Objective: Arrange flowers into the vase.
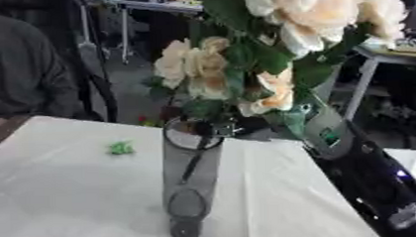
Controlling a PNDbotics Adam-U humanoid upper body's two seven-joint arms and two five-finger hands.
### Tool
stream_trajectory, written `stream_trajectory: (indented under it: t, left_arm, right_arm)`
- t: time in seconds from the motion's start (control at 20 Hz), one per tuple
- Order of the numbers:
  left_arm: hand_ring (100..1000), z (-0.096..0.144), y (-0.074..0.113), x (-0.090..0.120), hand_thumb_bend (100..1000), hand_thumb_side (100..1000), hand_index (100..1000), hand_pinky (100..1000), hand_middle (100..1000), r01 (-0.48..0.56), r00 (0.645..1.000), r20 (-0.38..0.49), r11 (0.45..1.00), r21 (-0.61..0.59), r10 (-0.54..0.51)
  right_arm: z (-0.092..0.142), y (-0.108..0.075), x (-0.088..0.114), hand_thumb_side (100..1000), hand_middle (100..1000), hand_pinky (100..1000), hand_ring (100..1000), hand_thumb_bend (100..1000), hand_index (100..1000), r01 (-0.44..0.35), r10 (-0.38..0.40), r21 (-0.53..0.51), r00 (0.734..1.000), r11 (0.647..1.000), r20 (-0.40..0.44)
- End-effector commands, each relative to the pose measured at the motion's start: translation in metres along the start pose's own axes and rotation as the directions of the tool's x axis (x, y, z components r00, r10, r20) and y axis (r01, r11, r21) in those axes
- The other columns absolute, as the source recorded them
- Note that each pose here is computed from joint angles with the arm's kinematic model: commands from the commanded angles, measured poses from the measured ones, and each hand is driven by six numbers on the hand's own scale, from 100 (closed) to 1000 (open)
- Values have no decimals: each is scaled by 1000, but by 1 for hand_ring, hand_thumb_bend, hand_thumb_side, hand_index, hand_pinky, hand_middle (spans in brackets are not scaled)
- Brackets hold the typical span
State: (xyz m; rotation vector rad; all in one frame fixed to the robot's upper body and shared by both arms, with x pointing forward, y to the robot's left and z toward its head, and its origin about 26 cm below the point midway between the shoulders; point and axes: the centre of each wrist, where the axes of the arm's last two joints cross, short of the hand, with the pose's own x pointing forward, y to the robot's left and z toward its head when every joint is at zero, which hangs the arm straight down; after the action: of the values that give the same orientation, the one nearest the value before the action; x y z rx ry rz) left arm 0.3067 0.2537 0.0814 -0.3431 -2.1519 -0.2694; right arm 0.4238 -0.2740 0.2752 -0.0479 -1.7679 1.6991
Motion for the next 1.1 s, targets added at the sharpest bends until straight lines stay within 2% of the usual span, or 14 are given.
stream_trajectory:
  t: [0.05, 0.2, 0.5, 0.7, 1.1]
  left_arm:
    - [764, -3, 3, 5, 888, 653, 824, 831, 798, 16, 1000, 17, 1000, -4, -16]
    - [764, -3, 3, 5, 889, 653, 824, 831, 798, 15, 1000, 16, 1000, -3, -15]
    - [764, -2, 3, 5, 889, 653, 825, 831, 798, 15, 1000, 14, 1000, -3, -15]
    - [764, -2, 3, 4, 889, 653, 825, 831, 798, 15, 1000, 14, 1000, -2, -15]
    - [764, -2, 3, 4, 889, 653, 825, 831, 798, 15, 1000, 14, 1000, 0, -15]
  right_arm:
    - [14, -14, 2, 870, 895, 988, 1000, 300, 1000, -27, 26, -26, 999, 999, -25]
    - [16, -14, 3, 868, 911, 997, 1000, 302, 1000, -29, 28, -41, 999, 999, -23]
    - [16, -15, 6, 849, 1000, 1000, 1000, 311, 1000, -59, 57, -81, 998, 995, -20]
    - [14, -13, 8, 848, 1000, 1000, 1000, 305, 1000, -100, 97, -74, 995, 992, -33]
    - [16, -9, 5, 841, 1000, 1000, 1000, 325, 1000, -116, 113, -59, 992, 992, -48]
